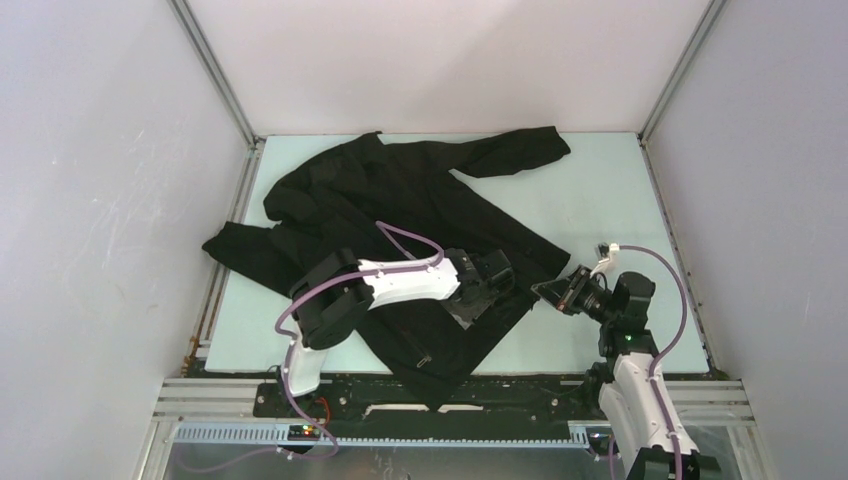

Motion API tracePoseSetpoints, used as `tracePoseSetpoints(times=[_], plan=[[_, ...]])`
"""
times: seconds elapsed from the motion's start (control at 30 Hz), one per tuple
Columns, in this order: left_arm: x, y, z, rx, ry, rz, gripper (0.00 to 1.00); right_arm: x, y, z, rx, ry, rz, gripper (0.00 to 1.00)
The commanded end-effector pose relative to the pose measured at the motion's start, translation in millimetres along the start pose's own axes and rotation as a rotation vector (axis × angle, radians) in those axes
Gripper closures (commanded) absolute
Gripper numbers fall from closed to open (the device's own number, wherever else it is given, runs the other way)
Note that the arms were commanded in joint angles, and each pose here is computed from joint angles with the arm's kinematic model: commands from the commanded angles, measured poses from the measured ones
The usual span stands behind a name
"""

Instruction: Zip up the jacket

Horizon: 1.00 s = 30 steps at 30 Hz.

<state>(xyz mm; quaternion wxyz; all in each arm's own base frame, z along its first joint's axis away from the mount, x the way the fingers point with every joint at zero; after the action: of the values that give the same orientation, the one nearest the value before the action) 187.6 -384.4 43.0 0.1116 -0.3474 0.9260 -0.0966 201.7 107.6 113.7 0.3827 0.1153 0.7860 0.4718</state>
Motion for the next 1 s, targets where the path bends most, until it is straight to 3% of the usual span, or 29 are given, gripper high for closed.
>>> tracePoseSetpoints(times=[0.0, 0.1, 0.2, 0.33, 0.57, 0.77, 0.97], plan=[[-3, -8, 2, -0.024, -0.01, -0.071, 0.36, -2, 4, -2, -0.022, -0.008, -0.029, 1.0], [2, -8, 8, -0.088, 0.026, -0.059, 0.37, -2, 3, -2, -0.017, -0.014, -0.038, 1.0], [6, -2, 14, -0.178, 0.049, -0.036, 0.43, -3, 4, -4, -0.016, -0.024, -0.048, 1.0], [12, 2, 22, -0.186, 0.081, -0.042, 0.44, -4, 5, -6, -0.003, -0.04, -0.068, 1.0], [5, 26, 34, -0.264, 0.039, -0.03, 0.44, -9, 11, -13, 0.012, -0.076, -0.111, 1.0], [-4, 33, 36, -0.237, -0.004, -0.031, 0.7, -9, 10, -13, 0.014, -0.075, -0.106, 1.0], [-25, 15, 11, -0.113, -0.105, 0.026, 0.73, -7, 9, -11, 0.003, -0.068, -0.1, 1.0]])
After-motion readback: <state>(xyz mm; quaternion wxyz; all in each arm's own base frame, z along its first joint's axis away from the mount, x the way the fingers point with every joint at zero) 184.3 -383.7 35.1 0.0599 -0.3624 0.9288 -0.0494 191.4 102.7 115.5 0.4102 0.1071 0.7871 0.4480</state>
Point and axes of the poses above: each gripper's point midway between its finger pads, its own z axis out along the fingers, its own y axis along the line the jaws close on, x = y × z, the point moved 2 cm from there along -z, back along the fingers, and after that the axes turned 3 degrees about z, right-handed, at the moved point
